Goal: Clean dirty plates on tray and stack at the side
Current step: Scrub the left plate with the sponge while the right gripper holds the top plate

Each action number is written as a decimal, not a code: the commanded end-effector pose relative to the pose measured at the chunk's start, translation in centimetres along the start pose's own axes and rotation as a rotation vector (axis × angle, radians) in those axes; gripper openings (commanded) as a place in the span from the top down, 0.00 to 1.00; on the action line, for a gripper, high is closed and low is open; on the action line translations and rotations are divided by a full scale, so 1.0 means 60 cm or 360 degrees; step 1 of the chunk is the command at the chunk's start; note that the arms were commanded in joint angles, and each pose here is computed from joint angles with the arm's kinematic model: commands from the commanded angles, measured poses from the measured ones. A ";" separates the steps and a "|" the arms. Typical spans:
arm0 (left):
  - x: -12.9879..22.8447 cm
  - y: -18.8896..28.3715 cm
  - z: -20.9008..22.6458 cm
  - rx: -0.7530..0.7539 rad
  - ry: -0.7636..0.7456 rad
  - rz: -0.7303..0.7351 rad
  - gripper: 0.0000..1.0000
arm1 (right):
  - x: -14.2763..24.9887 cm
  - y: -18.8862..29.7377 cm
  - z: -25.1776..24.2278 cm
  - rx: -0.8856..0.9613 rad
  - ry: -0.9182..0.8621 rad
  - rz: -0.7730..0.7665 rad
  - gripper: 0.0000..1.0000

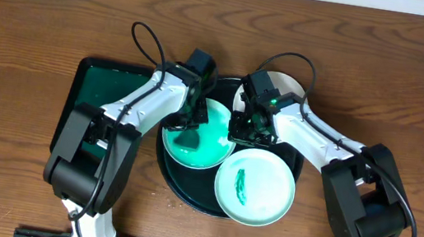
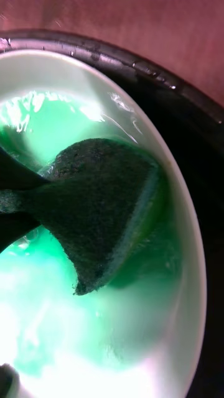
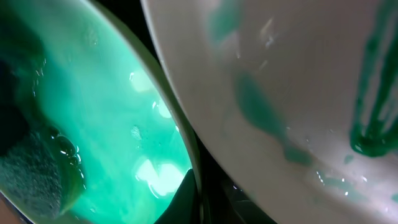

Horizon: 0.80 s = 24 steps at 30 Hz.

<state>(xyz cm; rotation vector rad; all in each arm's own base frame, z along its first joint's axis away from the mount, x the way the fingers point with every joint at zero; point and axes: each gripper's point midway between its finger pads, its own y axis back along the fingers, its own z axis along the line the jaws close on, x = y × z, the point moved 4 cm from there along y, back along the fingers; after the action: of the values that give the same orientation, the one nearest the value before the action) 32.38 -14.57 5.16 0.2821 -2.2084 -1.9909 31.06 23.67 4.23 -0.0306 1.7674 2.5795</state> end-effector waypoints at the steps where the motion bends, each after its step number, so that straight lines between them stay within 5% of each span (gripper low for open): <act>1: 0.016 -0.024 -0.024 0.0163 -0.0093 0.0116 0.93 | -0.005 -0.001 0.001 0.0006 0.0005 -0.0009 0.99; 12: -0.006 -0.025 0.006 -0.0003 -0.0005 0.0000 0.93 | -0.004 -0.001 0.001 0.0008 0.0004 -0.0006 0.99; 17: 0.044 -0.023 -0.047 0.0234 -0.0050 0.0224 0.93 | -0.005 -0.003 0.001 0.0007 0.0004 -0.0007 0.99; 24: 0.042 -0.028 -0.079 0.0193 0.0005 0.0071 0.93 | -0.004 -0.003 0.000 0.0010 0.0004 -0.0005 0.99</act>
<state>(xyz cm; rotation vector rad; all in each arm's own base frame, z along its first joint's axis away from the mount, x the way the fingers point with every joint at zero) 32.17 -18.35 5.35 0.2758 -2.3293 -1.9061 31.02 23.53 4.19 -0.0225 1.7735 2.5760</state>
